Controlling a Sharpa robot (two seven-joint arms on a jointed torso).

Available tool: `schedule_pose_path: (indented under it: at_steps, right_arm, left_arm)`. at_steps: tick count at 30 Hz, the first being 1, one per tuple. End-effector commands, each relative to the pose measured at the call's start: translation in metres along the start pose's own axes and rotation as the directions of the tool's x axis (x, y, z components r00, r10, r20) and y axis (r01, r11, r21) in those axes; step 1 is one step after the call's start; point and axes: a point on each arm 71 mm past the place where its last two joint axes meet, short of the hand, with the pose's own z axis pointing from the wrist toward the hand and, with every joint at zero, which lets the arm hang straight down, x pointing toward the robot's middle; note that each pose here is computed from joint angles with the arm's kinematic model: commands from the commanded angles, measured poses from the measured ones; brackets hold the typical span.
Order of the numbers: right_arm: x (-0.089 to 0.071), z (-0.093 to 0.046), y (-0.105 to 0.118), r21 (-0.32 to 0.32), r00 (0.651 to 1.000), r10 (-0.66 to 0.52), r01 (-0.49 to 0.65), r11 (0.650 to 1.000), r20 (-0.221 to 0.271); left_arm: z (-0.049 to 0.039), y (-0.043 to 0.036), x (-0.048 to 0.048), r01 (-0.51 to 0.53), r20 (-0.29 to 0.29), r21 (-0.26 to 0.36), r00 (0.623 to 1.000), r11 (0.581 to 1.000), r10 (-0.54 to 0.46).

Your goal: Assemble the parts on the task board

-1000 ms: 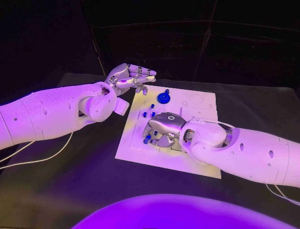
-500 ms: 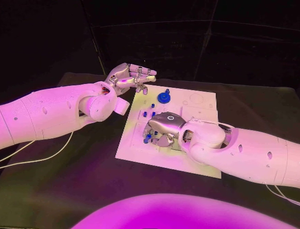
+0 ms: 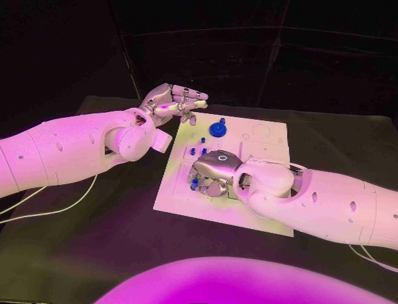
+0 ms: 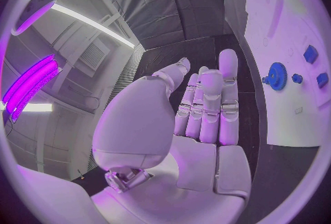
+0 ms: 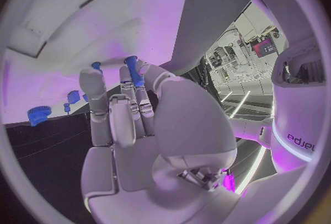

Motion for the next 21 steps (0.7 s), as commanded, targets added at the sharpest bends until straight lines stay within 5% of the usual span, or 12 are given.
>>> schedule_pose_path:
  at_steps: [1, 11, 21]
  right_arm:
    - [0.001, 0.0, 0.001, -0.003, 1.0, -0.012, 0.012, 1.0, 0.006]
    - [-0.003, -0.001, 0.004, -0.024, 0.997, 0.012, -0.011, 1.0, 0.071]
    - [-0.013, -0.024, -0.004, -0.033, 0.973, 0.08, -0.075, 0.997, 0.214]
  left_arm:
    - [0.0002, -0.0015, 0.0011, 0.008, -0.009, 0.008, 1.0, 1.0, -0.008]
    - [0.0002, -0.0015, 0.0011, 0.008, -0.01, 0.007, 1.0, 1.0, -0.008]
    - [-0.0002, -0.0014, -0.0001, 0.007, -0.009, 0.006, 1.0, 1.0, -0.007]
